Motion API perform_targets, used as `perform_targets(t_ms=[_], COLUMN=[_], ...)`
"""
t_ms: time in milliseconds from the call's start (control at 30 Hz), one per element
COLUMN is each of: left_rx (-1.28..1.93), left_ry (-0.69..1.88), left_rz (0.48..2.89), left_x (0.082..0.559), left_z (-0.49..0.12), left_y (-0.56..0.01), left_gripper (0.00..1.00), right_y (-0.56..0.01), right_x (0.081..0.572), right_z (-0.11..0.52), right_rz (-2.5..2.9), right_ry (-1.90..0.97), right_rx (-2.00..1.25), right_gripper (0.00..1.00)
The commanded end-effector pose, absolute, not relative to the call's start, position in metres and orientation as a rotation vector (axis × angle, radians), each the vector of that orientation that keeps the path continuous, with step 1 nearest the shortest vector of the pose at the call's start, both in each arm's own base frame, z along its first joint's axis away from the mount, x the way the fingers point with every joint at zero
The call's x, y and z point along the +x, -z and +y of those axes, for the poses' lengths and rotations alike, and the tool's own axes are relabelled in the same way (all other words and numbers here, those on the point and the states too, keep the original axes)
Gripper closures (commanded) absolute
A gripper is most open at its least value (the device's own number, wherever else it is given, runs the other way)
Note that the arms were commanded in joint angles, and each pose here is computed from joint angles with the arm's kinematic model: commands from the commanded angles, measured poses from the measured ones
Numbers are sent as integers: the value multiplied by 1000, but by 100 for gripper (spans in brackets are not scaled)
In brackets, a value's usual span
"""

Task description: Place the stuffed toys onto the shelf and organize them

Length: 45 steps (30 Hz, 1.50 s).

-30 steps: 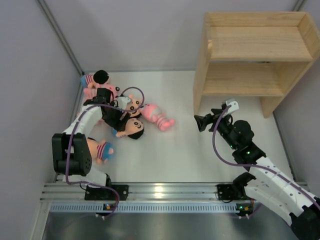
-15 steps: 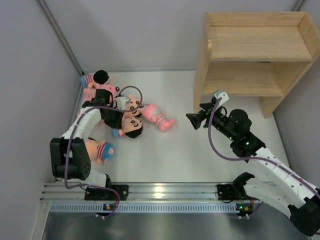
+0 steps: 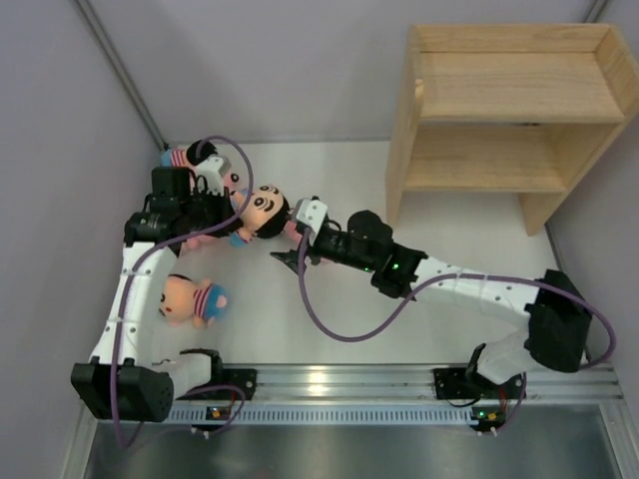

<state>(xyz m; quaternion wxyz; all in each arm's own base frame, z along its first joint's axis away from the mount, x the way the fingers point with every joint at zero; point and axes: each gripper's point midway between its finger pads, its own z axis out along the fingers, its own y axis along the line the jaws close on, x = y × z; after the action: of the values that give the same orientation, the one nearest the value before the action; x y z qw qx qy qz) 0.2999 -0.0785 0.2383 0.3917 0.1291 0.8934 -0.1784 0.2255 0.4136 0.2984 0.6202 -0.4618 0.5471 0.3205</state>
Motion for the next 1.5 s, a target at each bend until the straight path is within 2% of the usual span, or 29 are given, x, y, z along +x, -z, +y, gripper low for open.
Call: perform_targets(t_ms=[0, 100, 367, 633, 867, 933, 967, 1000, 1067, 1100, 1167, 1233, 1267, 1300, 1333, 1400, 1467], left_rx=[206, 146, 78, 94, 166, 184, 192, 224, 249, 269, 290, 299, 301, 307, 296, 289, 261], left_ry=[536, 506, 582, 603, 695, 715, 722, 744, 751, 745, 746, 743, 738, 732, 707, 659, 579], left_rz=[2202, 2169, 2122, 2105, 2092, 2098, 2096, 2088, 2081, 2068, 2065, 2068, 2069, 2070, 2073, 2067, 2079], left_x=[297, 301, 307, 302, 293, 290, 288, 285, 283, 281, 280, 278, 278, 279, 282, 285, 289], left_z=[-88, -82, -90, -93, -107, -110, -111, -114, -116, -116, -116, -116, -116, -115, -112, -106, -96], left_y=[-273, -289, -313, -315, -319, -315, -315, -316, -316, -319, -317, -314, -313, -312, -312, -316, -316], left_gripper=[100, 100, 100, 100, 100, 100, 100, 100, 100, 100, 100, 86, 75, 57, 48, 36, 35], right_y=[-343, -338, -315, -303, -308, -313, -312, -314, -317, -317, -320, -324, -317, -316, -321, -302, -303], right_x=[221, 220, 236, 278, 295, 297, 295, 295, 293, 293, 292, 294, 292, 290, 289, 274, 268], right_z=[453, 472, 501, 514, 519, 522, 526, 528, 526, 523, 510, 491, 488, 483, 474, 465, 445], right_rz=[1093, 1097, 1256, 1386, 1398, 1394, 1396, 1396, 1397, 1402, 1408, 1406, 1428, 1435, 1436, 1495, 1496], right_ry=[-876, -942, -1025, -949, -934, -948, -970, -981, -1002, -1006, -1022, -1001, -993, -987, -985, -993, -976], right_rx=[-969, -918, -675, -443, -405, -416, -444, -457, -494, -498, -516, -529, -569, -599, -638, -817, -944], right_gripper=[19, 26, 30, 27, 30, 41, 52, 74, 93, 100, 100, 100, 100, 100, 100, 100, 100])
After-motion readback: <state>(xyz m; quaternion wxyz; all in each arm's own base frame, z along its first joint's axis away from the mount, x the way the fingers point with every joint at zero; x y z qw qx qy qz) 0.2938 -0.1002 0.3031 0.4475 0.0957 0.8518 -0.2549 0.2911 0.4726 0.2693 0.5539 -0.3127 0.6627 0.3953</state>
